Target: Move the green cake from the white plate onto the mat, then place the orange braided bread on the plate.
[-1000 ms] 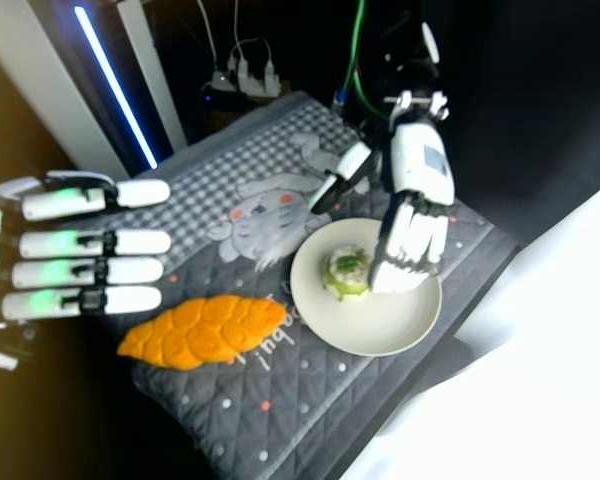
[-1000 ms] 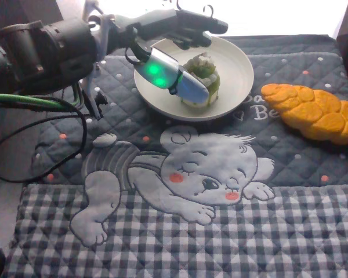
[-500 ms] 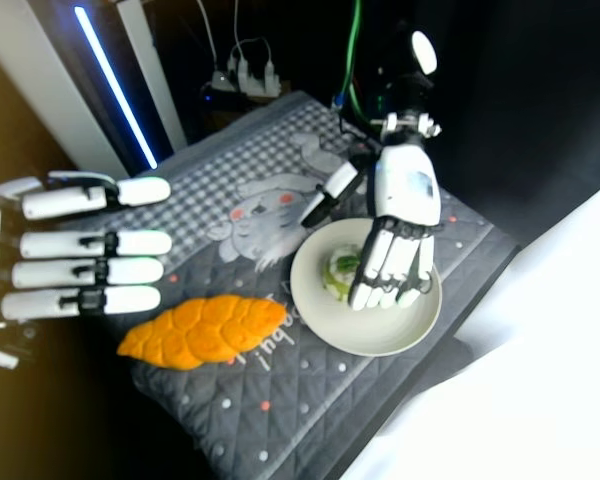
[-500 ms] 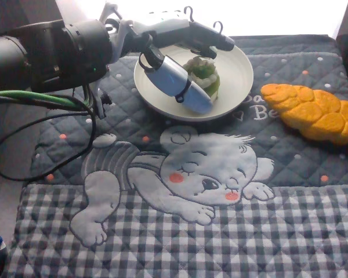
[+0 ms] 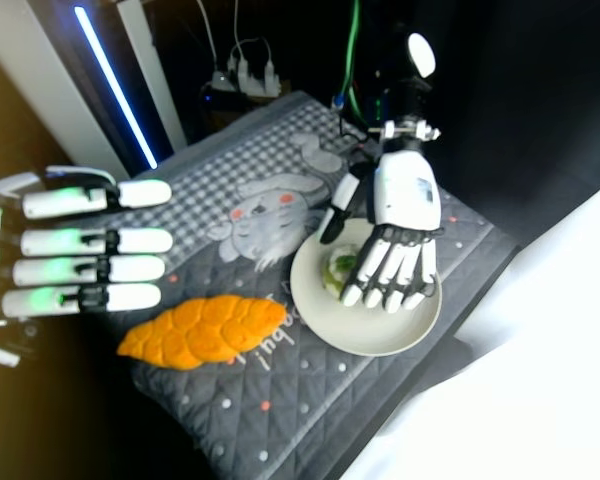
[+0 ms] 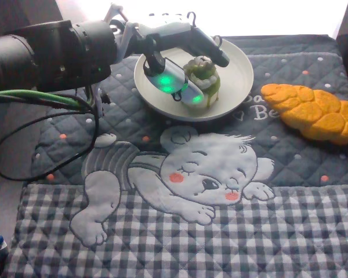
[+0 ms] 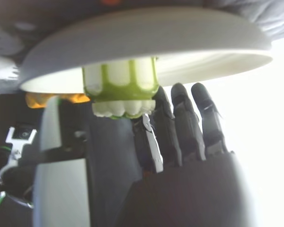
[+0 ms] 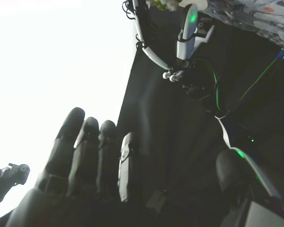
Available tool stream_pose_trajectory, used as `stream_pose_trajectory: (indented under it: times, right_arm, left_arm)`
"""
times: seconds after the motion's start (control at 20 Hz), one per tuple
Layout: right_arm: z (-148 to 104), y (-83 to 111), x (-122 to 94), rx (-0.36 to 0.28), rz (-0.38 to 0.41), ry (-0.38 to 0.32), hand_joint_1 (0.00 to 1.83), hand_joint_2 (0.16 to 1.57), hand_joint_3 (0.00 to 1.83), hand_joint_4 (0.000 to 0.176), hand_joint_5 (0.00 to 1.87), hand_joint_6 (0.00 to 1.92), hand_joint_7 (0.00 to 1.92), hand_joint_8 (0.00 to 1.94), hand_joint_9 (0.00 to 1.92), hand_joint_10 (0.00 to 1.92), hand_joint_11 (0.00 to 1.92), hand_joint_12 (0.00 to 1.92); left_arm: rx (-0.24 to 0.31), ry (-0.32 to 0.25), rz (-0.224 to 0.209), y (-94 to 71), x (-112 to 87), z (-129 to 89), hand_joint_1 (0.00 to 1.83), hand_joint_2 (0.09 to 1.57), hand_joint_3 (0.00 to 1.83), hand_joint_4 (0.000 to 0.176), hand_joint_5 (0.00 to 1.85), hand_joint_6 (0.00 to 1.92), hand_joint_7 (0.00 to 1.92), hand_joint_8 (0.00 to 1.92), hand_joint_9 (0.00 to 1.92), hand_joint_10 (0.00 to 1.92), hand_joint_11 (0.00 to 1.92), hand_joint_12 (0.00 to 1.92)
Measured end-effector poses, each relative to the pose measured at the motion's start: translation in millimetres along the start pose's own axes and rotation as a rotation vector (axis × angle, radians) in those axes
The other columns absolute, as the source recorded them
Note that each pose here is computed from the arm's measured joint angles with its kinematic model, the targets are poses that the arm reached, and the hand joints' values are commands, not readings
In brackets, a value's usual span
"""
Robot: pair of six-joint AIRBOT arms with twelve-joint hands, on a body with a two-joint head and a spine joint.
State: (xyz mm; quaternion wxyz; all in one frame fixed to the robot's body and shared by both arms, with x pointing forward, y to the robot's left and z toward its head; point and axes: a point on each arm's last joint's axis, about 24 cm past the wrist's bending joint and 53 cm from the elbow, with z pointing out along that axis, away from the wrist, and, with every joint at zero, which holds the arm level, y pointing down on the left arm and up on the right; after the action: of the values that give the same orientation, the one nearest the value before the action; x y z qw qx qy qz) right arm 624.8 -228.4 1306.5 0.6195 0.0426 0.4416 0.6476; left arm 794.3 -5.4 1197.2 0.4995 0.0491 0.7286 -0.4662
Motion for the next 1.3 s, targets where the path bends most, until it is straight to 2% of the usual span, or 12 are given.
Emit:
stream_pose_trajectory:
  times: [0.05,0.1,0.15,0.3,0.6,0.65,0.85,0.9,1.05,1.15,1.25,1.3]
  right_arm:
    - [0,0.0,0,-0.001,0.002,-0.001,0.59,0.53,0.77,0.101,0.25,0.00,0.25,0.00,0.20,0.01,0.00,0.73]
    - [0,-0.3,1,0.000,0.002,0.000,0.56,0.54,0.77,0.093,0.24,0.00,0.25,0.00,0.20,0.00,0.00,0.76]
    - [0,-0.2,1,0.000,0.002,0.000,0.54,0.58,0.75,0.099,0.24,0.00,0.25,0.00,0.21,0.00,0.00,0.75]
    - [0,-0.6,1,0.000,0.003,-0.001,0.56,0.63,0.68,0.101,0.23,0.00,0.24,0.00,0.19,0.00,0.00,0.66]
    - [0,-0.9,2,0.000,0.002,-0.001,0.53,0.68,0.64,0.099,0.28,0.00,0.23,0.00,0.19,0.00,0.00,0.70]
    - [0,-0.8,2,0.000,0.001,-0.001,0.55,0.68,0.62,0.096,0.28,0.00,0.22,0.00,0.19,0.00,0.00,0.66]
    - [0,-1.6,4,0.001,0.007,-0.001,0.57,0.71,0.58,0.075,0.28,0.00,0.24,0.00,0.18,0.00,0.00,0.61]
    - [0,-1.5,5,0.000,0.008,0.002,0.56,0.72,0.54,0.091,0.28,0.00,0.24,0.00,0.19,0.00,0.00,0.62]
    - [0,-1.6,6,0.000,0.008,0.003,0.54,0.76,0.48,0.085,0.29,0.00,0.25,0.00,0.22,0.00,0.00,0.66]
    - [0,-1.7,5,0.000,0.008,0.000,0.53,0.74,0.47,0.087,0.30,0.00,0.26,0.00,0.23,0.01,0.00,0.68]
    - [0,-1.6,5,0.000,0.010,0.001,0.54,0.74,0.46,0.083,0.31,0.00,0.27,0.00,0.24,0.01,0.00,0.70]
    - [0,-1.7,5,0.001,0.010,0.001,0.54,0.74,0.46,0.095,0.31,0.00,0.28,0.00,0.24,0.01,0.00,0.71]
  left_arm:
    - [-0.003,-0.002,-0.002,1.4,-1.1,0,1.18,1.15,0.06,0.063,0.78,1.01,0.87,1.16,0.60,0.07,0.00,1.08]
    - [-0.004,-0.002,-0.003,1.6,-1.1,0,1.15,1.22,0.02,0.026,0.75,1.21,0.80,1.35,0.64,0.11,0.00,1.21]
    - [-0.004,-0.002,-0.003,1.6,-1.1,0,1.16,1.25,0.00,0.000,0.77,1.15,0.74,1.53,0.42,1.02,0.00,1.64]
    - [-0.003,-0.008,-0.012,2.0,-3.2,-1,1.14,1.27,0.00,0.000,0.75,1.20,0.67,1.62,0.29,1.45,0.04,1.87]
    - [0.066,-0.062,-0.077,-11.5,-39.5,-19,1.17,1.19,0.00,0.036,0.87,1.19,0.80,1.23,0.76,0.38,0.26,1.30]
    - [0.087,-0.064,-0.095,-16.2,-45.6,-23,1.18,1.18,0.00,0.000,0.90,1.19,0.81,1.17,0.82,0.23,0.27,1.24]
    - [0.176,-0.004,-0.103,-40.6,-44.1,-42,1.24,1.13,0.00,0.000,1.03,1.07,0.89,0.91,0.95,0.04,0.56,1.14]
    - [0.195,0.014,-0.094,-47.3,-40.3,-46,1.17,1.10,0.00,0.000,1.03,0.93,0.89,0.36,0.93,0.02,0.55,1.05]
    - [0.263,0.087,-0.035,-68.4,-21.2,-65,1.23,1.09,0.00,0.000,1.01,1.03,1.08,0.72,1.14,0.04,0.72,1.01]
    - [0.292,0.124,-0.021,-76.6,-12.4,-77,1.38,1.08,0.00,0.000,0.93,1.03,1.14,0.62,1.01,1.01,0.77,1.02]
    - [0.306,0.144,-0.004,-80.8,-7.7,-89,1.38,1.09,0.00,0.000,0.91,1.06,1.08,0.74,0.98,1.08,0.80,1.00]
    - [0.312,0.161,0.015,-83.7,-2.5,-97,1.25,1.09,0.00,0.000,0.97,0.99,1.06,0.84,0.93,0.72,0.62,1.11]
